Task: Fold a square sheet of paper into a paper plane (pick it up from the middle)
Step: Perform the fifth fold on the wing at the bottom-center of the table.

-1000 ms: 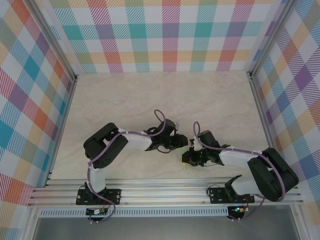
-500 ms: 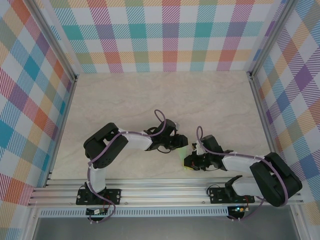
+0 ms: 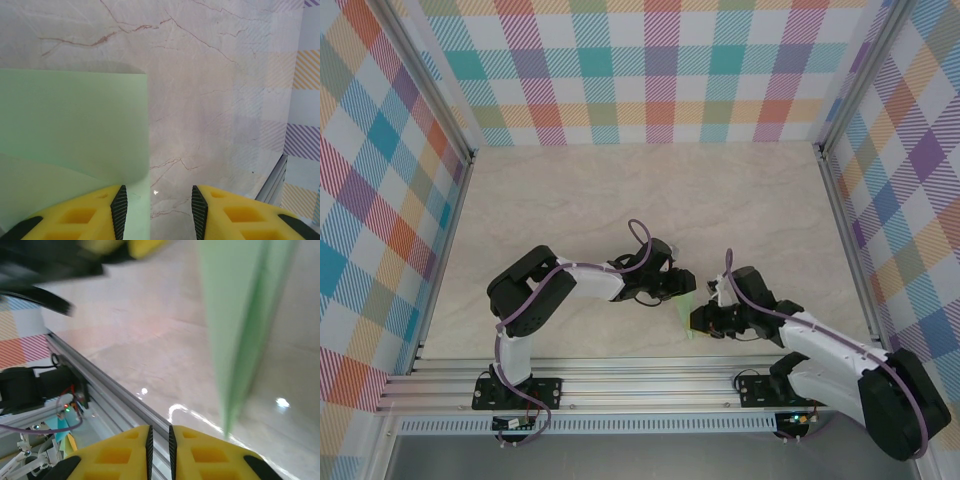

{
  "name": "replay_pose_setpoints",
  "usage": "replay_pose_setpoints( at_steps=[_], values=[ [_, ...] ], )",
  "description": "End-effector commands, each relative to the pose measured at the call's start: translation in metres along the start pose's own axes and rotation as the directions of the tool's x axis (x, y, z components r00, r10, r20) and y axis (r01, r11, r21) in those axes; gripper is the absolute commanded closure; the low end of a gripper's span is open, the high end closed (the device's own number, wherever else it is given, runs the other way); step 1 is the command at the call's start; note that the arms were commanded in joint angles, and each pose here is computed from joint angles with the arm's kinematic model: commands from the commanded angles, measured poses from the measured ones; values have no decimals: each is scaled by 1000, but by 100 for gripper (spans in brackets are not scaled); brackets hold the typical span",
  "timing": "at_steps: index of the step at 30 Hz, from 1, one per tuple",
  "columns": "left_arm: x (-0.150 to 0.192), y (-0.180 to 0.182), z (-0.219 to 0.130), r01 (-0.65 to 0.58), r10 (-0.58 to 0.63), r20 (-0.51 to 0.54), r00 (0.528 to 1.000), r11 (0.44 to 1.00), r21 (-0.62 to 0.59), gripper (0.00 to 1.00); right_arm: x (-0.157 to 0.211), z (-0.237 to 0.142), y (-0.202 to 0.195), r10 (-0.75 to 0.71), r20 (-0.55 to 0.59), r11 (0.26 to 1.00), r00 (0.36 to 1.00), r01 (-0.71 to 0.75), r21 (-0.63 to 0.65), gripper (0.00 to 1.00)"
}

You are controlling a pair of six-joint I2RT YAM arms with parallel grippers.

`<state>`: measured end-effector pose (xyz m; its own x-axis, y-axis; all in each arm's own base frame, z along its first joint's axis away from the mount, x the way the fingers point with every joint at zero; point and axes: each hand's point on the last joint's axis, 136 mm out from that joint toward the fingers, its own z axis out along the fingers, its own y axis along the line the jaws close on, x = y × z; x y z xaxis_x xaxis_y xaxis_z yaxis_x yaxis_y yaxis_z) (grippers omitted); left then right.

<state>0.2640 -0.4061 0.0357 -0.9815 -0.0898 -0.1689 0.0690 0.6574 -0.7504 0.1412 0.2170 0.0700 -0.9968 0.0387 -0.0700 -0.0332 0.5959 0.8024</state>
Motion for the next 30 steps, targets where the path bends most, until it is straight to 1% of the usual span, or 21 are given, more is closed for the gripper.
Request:
replay_pose_setpoints(
  at_steps=[1, 3, 7, 8, 11, 14, 17, 23, 27, 30],
  values=[
    [6, 28, 7, 26, -28, -29, 999, 997, -74, 58, -15, 1, 12, -11, 32, 1000, 999, 12, -11, 81],
    [6, 27, 6, 26, -28, -29, 999, 997, -70, 58, -22, 9, 6, 0, 38, 1000, 999, -1, 11, 81],
    [6, 26, 6, 27, -29, -28, 999, 997, -67, 58, -28, 28, -6, 38, 10, 999, 999, -39, 12, 82],
    [6, 26, 6, 28, -29, -27, 999, 997, -67, 58, -29, 31, -13, 53, 6, 998, 999, -53, 32, 83],
    [5, 24, 5, 27, -28, -25, 999, 998, -59, 58, -21, 39, -38, 96, -18, 989, 995, -94, 111, 84],
    [4, 16, 3, 10, -10, -25, 1000, 999, -31, 56, -8, 43, -62, 139, -57, 975, 989, -127, 180, 89],
    [2, -2, -5, -53, 54, -27, 998, 998, 17, 52, 1, 45, -77, 176, -76, 961, 982, -154, 229, 90],
    [-5, -28, -34, -131, 129, 33, 991, 989, 73, 44, 2, 45, -82, 183, -80, 955, 980, -158, 251, 91],
    [-4, -31, -43, -126, 120, 60, 991, 986, 105, 43, 1, 46, -81, 185, -77, 955, 980, -161, 248, 91],
    [2, -24, -42, -102, 96, 56, 994, 988, 116, 43, 0, 46, -79, 183, -74, 957, 980, -161, 240, 91]
  ],
)
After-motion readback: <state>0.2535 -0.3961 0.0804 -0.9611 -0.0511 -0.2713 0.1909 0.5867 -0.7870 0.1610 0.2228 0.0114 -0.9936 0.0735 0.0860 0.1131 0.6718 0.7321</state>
